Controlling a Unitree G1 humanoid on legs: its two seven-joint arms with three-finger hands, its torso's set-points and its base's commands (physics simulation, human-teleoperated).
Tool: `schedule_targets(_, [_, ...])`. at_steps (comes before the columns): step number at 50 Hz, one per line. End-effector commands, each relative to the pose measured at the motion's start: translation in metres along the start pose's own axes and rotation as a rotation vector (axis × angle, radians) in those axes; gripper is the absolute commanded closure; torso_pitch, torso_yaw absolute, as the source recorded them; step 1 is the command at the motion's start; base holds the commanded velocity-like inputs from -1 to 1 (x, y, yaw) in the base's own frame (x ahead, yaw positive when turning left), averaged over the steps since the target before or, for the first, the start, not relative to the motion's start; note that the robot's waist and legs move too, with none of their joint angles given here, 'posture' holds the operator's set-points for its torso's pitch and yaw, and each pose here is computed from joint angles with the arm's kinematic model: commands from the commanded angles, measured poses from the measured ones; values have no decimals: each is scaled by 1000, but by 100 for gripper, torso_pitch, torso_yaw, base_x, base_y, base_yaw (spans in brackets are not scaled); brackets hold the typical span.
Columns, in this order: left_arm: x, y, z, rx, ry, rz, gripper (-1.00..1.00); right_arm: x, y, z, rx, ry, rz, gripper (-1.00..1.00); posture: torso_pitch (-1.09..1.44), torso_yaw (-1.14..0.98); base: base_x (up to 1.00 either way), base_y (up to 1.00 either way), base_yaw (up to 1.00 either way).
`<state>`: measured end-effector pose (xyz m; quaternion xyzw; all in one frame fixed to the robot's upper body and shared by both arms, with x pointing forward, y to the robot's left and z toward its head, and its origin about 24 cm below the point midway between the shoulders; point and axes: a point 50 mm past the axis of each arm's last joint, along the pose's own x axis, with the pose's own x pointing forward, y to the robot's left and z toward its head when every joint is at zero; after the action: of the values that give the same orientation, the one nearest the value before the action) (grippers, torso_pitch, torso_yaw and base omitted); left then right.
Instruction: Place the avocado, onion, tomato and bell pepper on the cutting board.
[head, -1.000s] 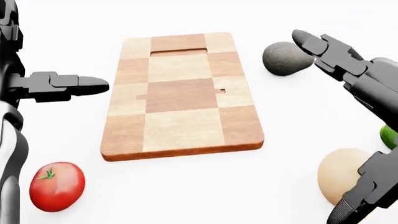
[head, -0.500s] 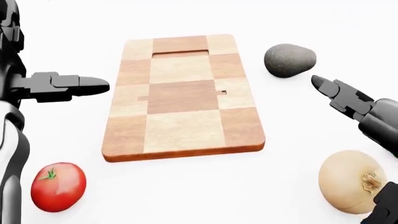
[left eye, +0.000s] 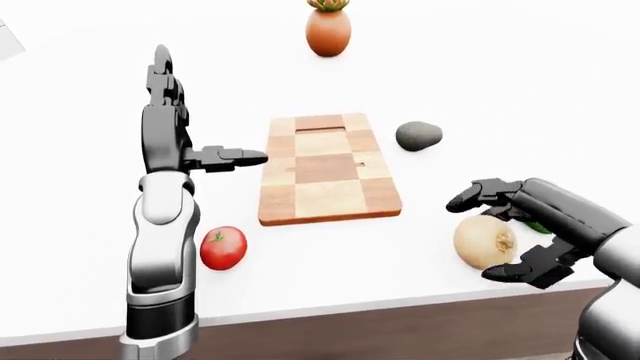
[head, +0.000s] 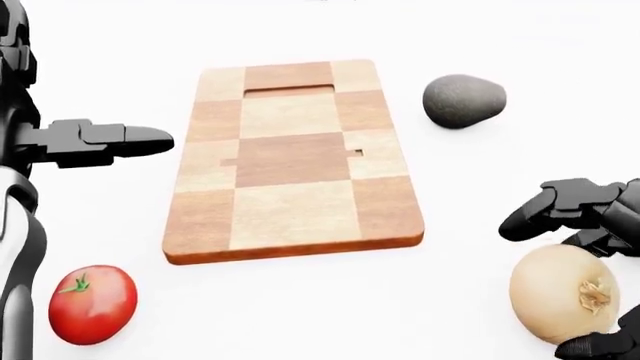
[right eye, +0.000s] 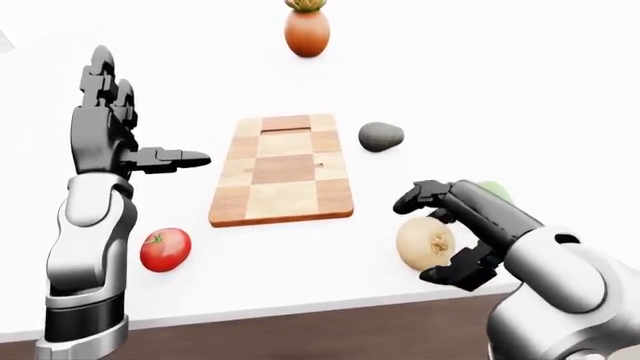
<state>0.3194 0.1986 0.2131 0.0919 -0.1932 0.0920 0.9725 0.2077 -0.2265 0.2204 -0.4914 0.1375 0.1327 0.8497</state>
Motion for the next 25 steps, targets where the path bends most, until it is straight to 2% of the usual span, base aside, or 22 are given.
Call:
schedule_targets(1, [1,4,7,4,-45,15,-100,-3,-3,5,-21,-16,-29,-5,0,0,0,0,0])
schedule_targets(7, [3,5,9,5,-50,17,-100,-2,-3,6,-25,-19,-24,4,0,0,0,0,0])
schedule_targets(12, [2,5,9,5,-51,17,-100,0,-4,9,-30,-23,-25,20,0,0,0,0,0])
schedule_targets(16, [1,7,10,2,-51,21,-100,1,-7,16,-39,-42,-29,43,0,0,0,0,0])
schedule_targets(19, [0,7,9,2,-51,20,-100,3,-9,21,-50,-58,-21,47,0,0,0,0,0])
schedule_targets(25, [0,8,7,1,-50,24,-100,5,-34,51,-103,-138,-37,62,0,0,0,0,0])
